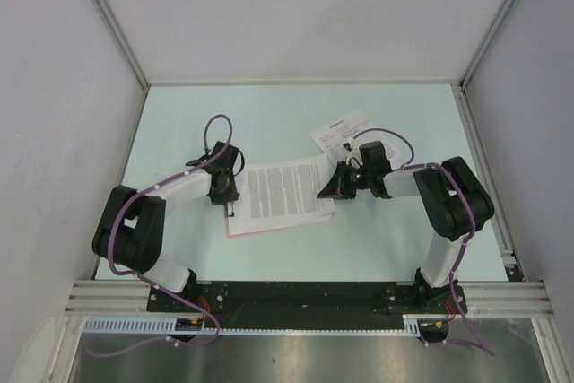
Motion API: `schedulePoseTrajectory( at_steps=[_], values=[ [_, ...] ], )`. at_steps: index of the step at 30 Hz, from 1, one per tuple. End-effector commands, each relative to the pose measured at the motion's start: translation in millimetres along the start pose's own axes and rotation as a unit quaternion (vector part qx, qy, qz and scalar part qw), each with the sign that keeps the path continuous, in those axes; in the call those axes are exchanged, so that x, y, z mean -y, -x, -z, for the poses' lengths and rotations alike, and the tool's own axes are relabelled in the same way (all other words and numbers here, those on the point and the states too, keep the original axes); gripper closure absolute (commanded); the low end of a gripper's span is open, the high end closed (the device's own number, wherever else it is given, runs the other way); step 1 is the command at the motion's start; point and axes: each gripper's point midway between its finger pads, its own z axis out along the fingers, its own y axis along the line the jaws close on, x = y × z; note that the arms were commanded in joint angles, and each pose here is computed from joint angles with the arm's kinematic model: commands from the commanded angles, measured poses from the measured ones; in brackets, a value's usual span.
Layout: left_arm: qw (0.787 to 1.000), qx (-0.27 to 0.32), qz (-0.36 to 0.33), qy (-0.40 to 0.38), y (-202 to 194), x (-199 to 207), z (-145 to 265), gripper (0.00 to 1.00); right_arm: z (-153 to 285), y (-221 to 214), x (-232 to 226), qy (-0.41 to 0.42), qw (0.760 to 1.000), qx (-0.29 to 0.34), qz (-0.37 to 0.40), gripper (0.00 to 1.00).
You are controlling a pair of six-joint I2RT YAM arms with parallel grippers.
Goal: Put the files into the folder
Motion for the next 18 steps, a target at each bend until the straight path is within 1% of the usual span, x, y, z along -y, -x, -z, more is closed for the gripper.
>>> schedulePoseTrajectory(
  at_steps=[1, 3, 4, 6, 7, 11, 13, 15, 16, 18],
  values=[
    [1.000, -0.020, -0.001, -0.009, -12, 6, -9, 0.79, -4, 1, -8, 0.016, 1.000, 0.002, 0.011, 1.00],
    [1.000, -0.020, -0.003, -0.023, -13, 10, -9, 0.84, -5, 0, -7, 0.016, 1.000, 0.001, 0.012, 1.00],
    [0.999, -0.021, -0.006, -0.026, -14, 11, -9, 0.90, -6, -1, -7, 0.016, 1.000, -0.001, 0.011, 1.00],
    [0.999, -0.019, -0.008, -0.039, -14, 12, -8, 0.92, -5, -2, -4, 0.011, 1.000, -0.003, 0.010, 1.00],
    [0.999, -0.018, -0.007, -0.045, -13, 12, -7, 0.99, -5, -3, -3, 0.009, 1.000, -0.004, 0.012, 1.00],
    [0.997, -0.012, 0.015, -0.073, -14, 12, -4, 1.00, -3, -5, 1, 0.000, 1.000, -0.008, 0.010, 1.00],
    [0.995, -0.005, 0.031, -0.099, -13, 14, -1, 1.00, -2, -6, 2, -0.002, 1.000, -0.010, 0.012, 1.00],
    [0.994, 0.003, 0.045, -0.103, -12, 10, -2, 1.00, -1, -7, 4, -0.005, 1.000, -0.012, 0.012, 1.00],
    [0.992, -0.001, 0.047, -0.120, -13, 13, -1, 1.00, 0, -8, 4, -0.006, 1.000, -0.014, 0.013, 1.00],
    [0.991, 0.001, 0.050, -0.128, -12, 12, -2, 1.00, 2, -10, 6, -0.007, 1.000, -0.019, 0.015, 1.00]
  ],
)
